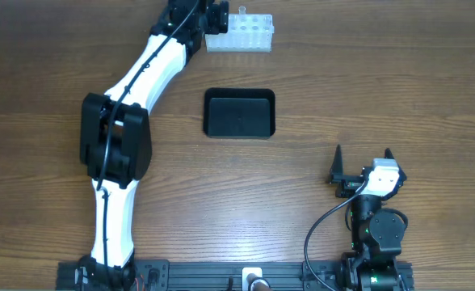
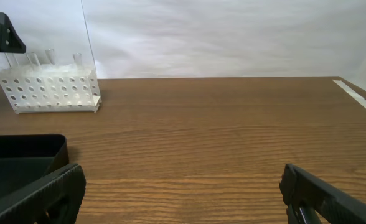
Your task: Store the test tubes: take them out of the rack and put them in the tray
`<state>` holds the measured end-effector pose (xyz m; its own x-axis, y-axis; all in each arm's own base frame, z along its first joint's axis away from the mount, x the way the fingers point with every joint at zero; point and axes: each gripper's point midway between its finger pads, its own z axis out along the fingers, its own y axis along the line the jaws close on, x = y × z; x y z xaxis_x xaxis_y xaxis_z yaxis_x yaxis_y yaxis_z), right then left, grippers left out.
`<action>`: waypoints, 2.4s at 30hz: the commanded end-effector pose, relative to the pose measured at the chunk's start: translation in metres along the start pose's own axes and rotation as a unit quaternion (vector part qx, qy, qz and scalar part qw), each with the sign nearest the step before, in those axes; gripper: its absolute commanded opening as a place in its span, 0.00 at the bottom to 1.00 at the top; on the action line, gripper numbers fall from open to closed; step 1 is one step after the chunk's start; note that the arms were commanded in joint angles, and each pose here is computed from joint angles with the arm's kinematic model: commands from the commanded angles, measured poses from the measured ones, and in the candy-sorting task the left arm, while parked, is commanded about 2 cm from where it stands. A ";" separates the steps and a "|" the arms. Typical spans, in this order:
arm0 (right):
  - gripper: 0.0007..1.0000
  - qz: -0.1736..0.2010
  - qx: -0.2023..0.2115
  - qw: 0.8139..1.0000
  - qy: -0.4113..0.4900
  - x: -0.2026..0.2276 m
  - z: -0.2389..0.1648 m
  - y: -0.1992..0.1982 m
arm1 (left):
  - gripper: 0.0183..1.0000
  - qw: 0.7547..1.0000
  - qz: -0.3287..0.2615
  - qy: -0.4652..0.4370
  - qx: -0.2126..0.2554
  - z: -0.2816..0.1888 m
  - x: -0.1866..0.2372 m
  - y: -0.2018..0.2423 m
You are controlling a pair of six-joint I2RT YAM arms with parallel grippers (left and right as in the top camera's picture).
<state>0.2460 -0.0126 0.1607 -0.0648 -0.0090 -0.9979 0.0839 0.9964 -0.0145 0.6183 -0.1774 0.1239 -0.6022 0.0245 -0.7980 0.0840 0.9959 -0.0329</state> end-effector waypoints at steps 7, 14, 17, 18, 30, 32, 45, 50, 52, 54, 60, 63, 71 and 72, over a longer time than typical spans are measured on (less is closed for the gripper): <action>0.99 -0.004 0.001 1.000 0.001 0.002 0.000 -0.001 | 0.72 1.000 -0.003 -0.007 -0.005 0.005 -0.004 0.001; 0.99 -0.004 0.001 1.000 0.001 0.002 0.000 -0.001 | 0.61 1.000 -0.001 -0.013 0.000 0.004 -0.006 -0.007; 0.99 -0.004 0.001 1.000 0.001 0.002 0.000 -0.001 | 0.58 1.000 0.000 -0.013 0.002 0.004 -0.006 -0.009; 0.99 -0.004 0.001 1.000 0.001 0.002 0.000 -0.001 | 0.57 1.000 0.000 -0.014 0.002 0.004 -0.006 -0.010; 0.99 -0.004 0.001 1.000 0.001 0.002 0.000 -0.001 | 0.39 1.000 0.003 -0.017 0.005 0.007 -0.005 -0.013; 0.99 -0.004 0.001 1.000 0.001 0.002 0.000 -0.001 | 0.34 1.000 0.003 -0.017 0.005 0.007 -0.005 -0.013; 0.99 -0.004 0.001 1.000 0.001 0.002 0.000 -0.001 | 0.33 1.000 0.004 -0.011 0.004 0.011 0.001 -0.013; 0.99 -0.004 0.001 1.000 0.001 0.002 0.000 -0.001 | 0.26 1.000 0.006 -0.012 0.006 0.012 0.002 -0.017; 0.99 -0.004 0.001 1.000 0.001 0.002 0.000 -0.001 | 0.22 1.000 0.006 -0.014 0.007 0.012 0.001 -0.018; 0.99 -0.004 0.001 1.000 0.001 0.002 0.000 -0.001 | 0.21 1.000 0.006 -0.014 0.007 0.012 0.001 -0.018; 0.99 -0.004 0.001 1.000 0.001 0.002 0.000 -0.001 | 0.14 1.000 0.006 -0.014 0.007 0.012 0.001 -0.018; 0.99 -0.004 0.001 1.000 0.001 0.002 0.000 -0.001 | 0.11 1.000 0.005 -0.014 0.007 0.011 0.000 -0.018; 0.99 -0.004 0.001 1.000 0.001 0.002 0.000 -0.001 | 0.11 1.000 0.004 -0.022 0.008 0.006 -0.008 -0.018; 0.99 -0.004 0.001 1.000 0.001 0.002 0.000 -0.001 | 0.10 1.000 0.004 -0.025 0.009 0.004 -0.011 -0.019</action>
<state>0.2460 -0.0125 0.1607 -0.0649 -0.0102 -0.9978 0.0834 0.9964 -0.0156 0.6214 -0.1936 0.1167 -0.5884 0.0294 -0.8080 0.1035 0.9939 -0.0392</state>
